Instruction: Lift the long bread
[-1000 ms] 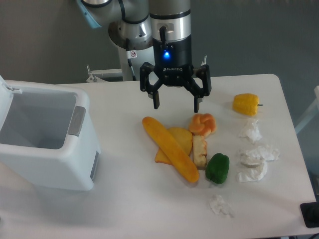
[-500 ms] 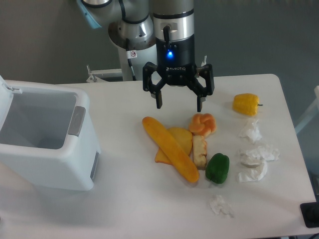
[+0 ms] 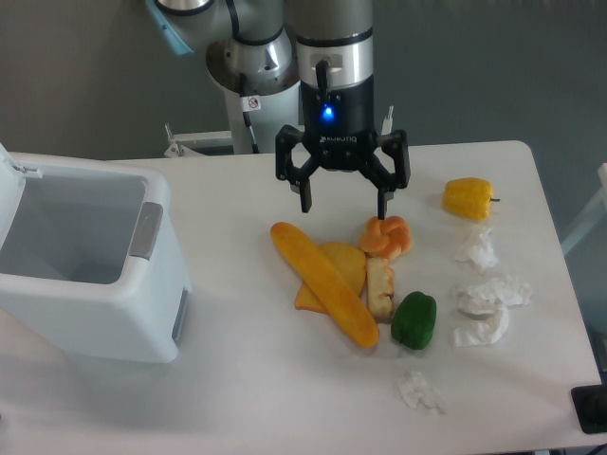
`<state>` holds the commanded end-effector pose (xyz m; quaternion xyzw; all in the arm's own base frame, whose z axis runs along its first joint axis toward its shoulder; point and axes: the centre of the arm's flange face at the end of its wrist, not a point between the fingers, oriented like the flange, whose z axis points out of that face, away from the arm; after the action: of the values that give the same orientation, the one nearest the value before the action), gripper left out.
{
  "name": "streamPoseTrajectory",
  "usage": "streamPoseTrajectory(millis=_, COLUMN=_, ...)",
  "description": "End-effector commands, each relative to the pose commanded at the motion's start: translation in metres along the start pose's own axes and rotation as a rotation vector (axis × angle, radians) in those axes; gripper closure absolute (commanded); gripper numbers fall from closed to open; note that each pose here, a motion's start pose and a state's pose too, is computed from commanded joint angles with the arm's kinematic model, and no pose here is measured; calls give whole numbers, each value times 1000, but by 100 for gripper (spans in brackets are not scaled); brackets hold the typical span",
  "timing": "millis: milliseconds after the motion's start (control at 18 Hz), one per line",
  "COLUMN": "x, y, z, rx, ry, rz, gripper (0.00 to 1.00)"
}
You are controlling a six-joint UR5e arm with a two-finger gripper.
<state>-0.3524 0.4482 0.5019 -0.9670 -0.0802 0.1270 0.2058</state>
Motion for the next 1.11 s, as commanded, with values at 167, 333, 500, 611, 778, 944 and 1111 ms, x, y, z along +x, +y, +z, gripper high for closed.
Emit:
streamPoseTrajectory(millis=167, x=-1, y=2, z=12, rx=5, ry=-6, rz=3, gripper=0)
streamPoseTrajectory(millis=333, x=-3, y=4, z=18, rx=-15, ry=-13, rz=3, gripper=0)
streamPoseTrajectory(millis=500, x=-3, y=5, z=24, rx=-30, ry=-13, rz=3, gripper=0)
streamPoseTrajectory(millis=611, x=-4, y=7, z=31, rx=-40, ry=-6, rz=1, gripper=0)
streamPoseTrajectory(millis=778, x=-5, y=8, z=40, rx=-52, ry=6, rz=30, gripper=0)
streamPoseTrajectory(millis=944, x=-6, y=9, z=48, rx=-61, ry=19, rz=76, gripper=0)
streamPoseTrajectory(millis=1111, x=-7, y=11, z=58, rx=-74, ry=33, rz=91, gripper=0)
